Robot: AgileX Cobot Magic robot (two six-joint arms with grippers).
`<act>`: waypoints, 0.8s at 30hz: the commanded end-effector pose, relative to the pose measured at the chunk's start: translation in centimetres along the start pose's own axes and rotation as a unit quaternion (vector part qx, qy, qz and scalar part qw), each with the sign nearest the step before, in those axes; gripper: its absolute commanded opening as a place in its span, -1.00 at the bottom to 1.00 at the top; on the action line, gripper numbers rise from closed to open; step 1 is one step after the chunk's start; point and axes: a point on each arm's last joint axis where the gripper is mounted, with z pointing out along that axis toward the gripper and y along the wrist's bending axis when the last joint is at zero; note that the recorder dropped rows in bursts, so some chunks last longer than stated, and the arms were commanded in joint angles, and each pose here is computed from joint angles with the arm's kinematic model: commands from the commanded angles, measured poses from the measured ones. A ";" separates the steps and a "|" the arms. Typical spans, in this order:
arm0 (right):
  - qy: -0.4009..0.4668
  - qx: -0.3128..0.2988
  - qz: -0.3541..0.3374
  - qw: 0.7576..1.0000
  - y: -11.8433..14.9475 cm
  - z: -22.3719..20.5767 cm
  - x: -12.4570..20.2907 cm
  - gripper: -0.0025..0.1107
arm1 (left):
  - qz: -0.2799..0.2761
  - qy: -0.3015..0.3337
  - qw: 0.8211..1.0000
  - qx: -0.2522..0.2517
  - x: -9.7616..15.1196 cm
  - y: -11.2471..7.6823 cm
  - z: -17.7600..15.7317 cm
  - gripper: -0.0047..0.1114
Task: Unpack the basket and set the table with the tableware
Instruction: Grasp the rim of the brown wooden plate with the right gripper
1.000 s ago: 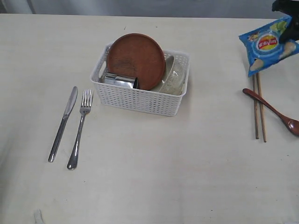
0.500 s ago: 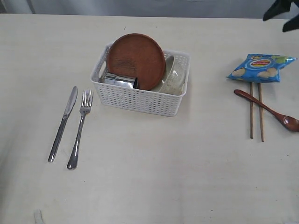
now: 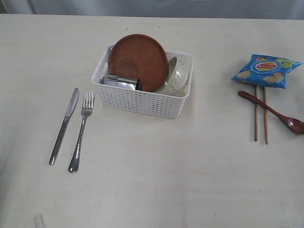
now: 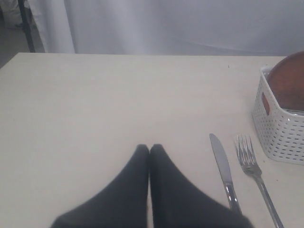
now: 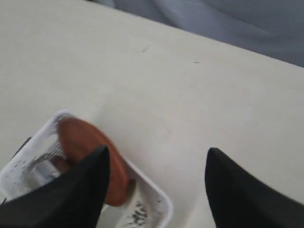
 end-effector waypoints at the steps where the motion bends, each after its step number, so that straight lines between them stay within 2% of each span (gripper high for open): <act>1: 0.026 -0.037 -0.092 0.995 5.2 4.1 0.1 0.03 | 0.005 -0.005 1.000 -0.002 0.0 0.0 0.0 -0.92; 7: 0.095 -0.001 -0.210 0.973 8.4 9.6 1.6 0.03 | 0.005 -0.005 1.000 -0.002 0.0 0.0 0.0 -0.92; 24: 0.146 -0.017 -0.243 0.959 8.0 14.8 2.9 0.03 | 0.005 -0.005 1.000 -0.002 0.0 0.0 0.0 -0.92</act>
